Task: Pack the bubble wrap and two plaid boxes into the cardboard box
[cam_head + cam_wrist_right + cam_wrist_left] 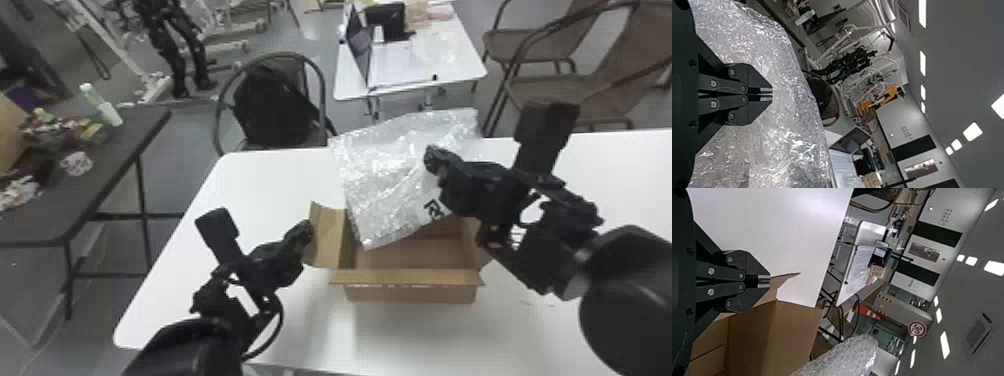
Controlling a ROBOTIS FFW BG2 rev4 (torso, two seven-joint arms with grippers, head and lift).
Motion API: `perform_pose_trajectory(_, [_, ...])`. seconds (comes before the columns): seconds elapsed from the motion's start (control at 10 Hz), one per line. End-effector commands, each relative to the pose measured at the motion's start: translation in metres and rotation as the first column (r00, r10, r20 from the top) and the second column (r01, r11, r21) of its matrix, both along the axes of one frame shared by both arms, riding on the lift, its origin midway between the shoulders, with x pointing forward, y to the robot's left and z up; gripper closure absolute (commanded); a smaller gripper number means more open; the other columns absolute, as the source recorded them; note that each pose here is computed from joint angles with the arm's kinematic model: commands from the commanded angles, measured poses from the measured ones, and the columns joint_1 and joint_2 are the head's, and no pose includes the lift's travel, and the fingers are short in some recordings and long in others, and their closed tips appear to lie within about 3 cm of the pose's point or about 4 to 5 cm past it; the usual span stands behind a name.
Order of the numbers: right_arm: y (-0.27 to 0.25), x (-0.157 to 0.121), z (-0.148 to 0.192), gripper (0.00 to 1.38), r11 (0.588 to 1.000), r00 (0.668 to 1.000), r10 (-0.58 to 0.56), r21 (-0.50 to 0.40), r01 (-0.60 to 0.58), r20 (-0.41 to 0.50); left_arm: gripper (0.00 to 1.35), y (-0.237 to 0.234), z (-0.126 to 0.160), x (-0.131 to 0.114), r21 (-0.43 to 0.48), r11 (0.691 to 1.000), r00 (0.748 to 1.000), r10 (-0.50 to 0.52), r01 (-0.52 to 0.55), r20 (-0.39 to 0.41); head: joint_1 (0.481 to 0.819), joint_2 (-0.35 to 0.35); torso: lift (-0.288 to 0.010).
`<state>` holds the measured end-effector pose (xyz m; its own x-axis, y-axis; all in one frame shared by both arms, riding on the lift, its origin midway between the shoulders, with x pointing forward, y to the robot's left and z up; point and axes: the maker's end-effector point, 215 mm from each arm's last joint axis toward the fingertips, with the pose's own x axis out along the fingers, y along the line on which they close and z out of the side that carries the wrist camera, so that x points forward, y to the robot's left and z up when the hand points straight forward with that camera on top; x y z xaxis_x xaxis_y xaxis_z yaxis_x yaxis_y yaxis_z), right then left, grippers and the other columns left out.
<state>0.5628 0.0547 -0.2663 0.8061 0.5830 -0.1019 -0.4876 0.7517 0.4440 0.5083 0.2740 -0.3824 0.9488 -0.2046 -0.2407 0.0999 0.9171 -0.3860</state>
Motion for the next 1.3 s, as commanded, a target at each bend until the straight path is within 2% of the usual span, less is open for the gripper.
perform_pose_trajectory(0.0, [0.018, -0.012, -0.023, 1.21, 0.996, 0.993, 0.056, 0.073, -0.048, -0.102, 1.22, -0.002, -0.001, 0.000, -0.002, 1.000, 1.000, -0.004, 0.004, -0.003, 0.690, 0.320, -0.104])
perform_pose_trajectory(0.2, [0.022, -0.021, -0.040, 1.21, 0.990, 0.981, 0.075, 0.130, -0.052, -0.178, 1.22, 0.000, -0.004, -0.002, -0.001, 1.000, 1.000, -0.002, 0.002, -0.009, 0.695, 0.344, -0.104])
perform_pose_trajectory(0.4, [0.013, -0.021, -0.054, 1.21, 0.992, 0.974, 0.039, 0.129, -0.010, -0.224, 1.22, 0.001, -0.003, -0.003, -0.002, 1.000, 1.000, 0.001, -0.001, -0.008, 0.695, 0.350, -0.104])
perform_pose_trajectory(0.5, [0.009, -0.023, -0.061, 0.98, 0.994, 0.967, 0.030, 0.114, -0.001, -0.254, 1.22, 0.001, -0.003, -0.003, -0.001, 1.000, 1.000, 0.001, -0.001, -0.006, 0.695, 0.349, -0.104])
perform_pose_trajectory(0.6, [0.005, -0.023, -0.062, 0.57, 0.993, 0.963, 0.025, 0.116, 0.006, -0.267, 1.22, 0.001, -0.003, -0.003, -0.002, 1.000, 1.000, 0.003, -0.003, -0.005, 0.695, 0.344, -0.104])
perform_pose_trajectory(0.7, [-0.002, -0.021, -0.057, 0.28, 0.994, 0.966, 0.014, 0.112, 0.016, -0.260, 1.22, 0.000, -0.003, -0.002, -0.002, 1.000, 1.000, 0.002, -0.002, -0.004, 0.695, 0.342, -0.104])
perform_pose_trajectory(0.8, [-0.018, -0.014, -0.048, 0.10, 0.994, 0.974, -0.011, 0.100, 0.034, -0.225, 1.22, 0.000, -0.002, -0.002, -0.003, 1.000, 1.000, 0.003, -0.003, -0.002, 0.695, 0.336, -0.104])
perform_pose_trajectory(0.9, [-0.042, -0.001, -0.028, 0.12, 0.996, 0.992, -0.047, 0.075, 0.055, -0.114, 1.22, 0.000, -0.001, -0.002, -0.006, 1.000, 1.000, 0.008, -0.008, 0.003, 0.695, 0.331, -0.104])
perform_pose_trajectory(1.0, [-0.073, 0.012, -0.005, 0.13, 0.994, 0.994, -0.105, 0.036, 0.105, 0.010, 1.22, 0.001, -0.002, -0.003, -0.006, 1.000, 1.000, 0.011, -0.011, 0.003, 0.695, 0.316, -0.104])
perform_pose_trajectory(1.1, [-0.110, 0.013, 0.015, 0.13, 0.980, 0.971, -0.196, 0.011, 0.197, 0.137, 1.22, 0.001, 0.000, -0.003, -0.007, 1.000, 1.000, 0.012, -0.012, 0.007, 0.695, 0.286, -0.104])
perform_pose_trajectory(1.2, [-0.144, 0.006, 0.022, 0.13, 0.959, 0.938, -0.274, -0.013, 0.284, 0.214, 1.22, 0.001, 0.000, -0.002, -0.006, 1.000, 1.000, 0.013, -0.013, 0.010, 0.695, 0.246, -0.104])
